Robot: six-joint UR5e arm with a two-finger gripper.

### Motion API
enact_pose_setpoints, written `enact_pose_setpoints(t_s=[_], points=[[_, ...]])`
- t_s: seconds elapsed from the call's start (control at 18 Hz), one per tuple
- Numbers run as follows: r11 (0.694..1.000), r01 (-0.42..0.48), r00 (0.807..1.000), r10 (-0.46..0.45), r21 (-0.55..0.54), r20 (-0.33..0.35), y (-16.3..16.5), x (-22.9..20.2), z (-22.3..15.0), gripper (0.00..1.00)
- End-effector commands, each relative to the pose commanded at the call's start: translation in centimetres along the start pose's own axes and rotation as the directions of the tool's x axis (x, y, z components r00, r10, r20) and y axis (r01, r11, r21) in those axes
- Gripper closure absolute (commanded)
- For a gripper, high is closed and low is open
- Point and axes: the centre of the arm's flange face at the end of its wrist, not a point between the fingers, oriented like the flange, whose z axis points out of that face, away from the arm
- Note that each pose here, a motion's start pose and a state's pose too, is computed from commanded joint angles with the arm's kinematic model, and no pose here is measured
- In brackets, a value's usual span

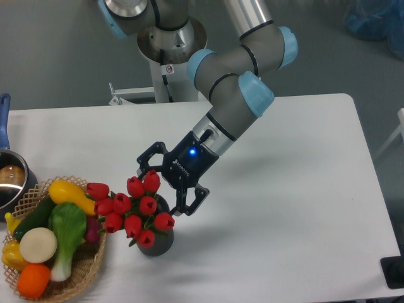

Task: Pick up the flowers from the vase
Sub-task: 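Close the gripper around the red tulip stems, then lift the gripped tulips upward out of the grey vase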

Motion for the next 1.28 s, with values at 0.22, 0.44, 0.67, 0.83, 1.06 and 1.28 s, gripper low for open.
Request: enact_pose_setpoints(t_s=[0.22, 0.44, 0.67, 0.83, 1.06, 1.28], points=[[1.0, 0.003, 1.0, -0.003, 0.0, -0.001, 0.1, 0.0, 0.0, 0.72], [1.0, 0.0, 1.0, 0.0, 0.003, 0.005, -0.1, -0.1, -0.3, 1.0], [1.0, -0.002, 1.0, 0.002, 0.011, 0.015, -0.3, -0.3, -1.0, 1.0], [1.0, 0.0, 1.0, -0.001, 0.016, 0.023, -0.3, -0.5, -1.5, 1.0], [0.998, 0.011, 1.0, -0.013, 0.06, 0.024, -2.0, 0.4, -2.9, 1.0], [0.995, 0.013, 1.0, -0.015, 0.094, 0.027, -3.9, 1.8, -4.2, 1.0]])
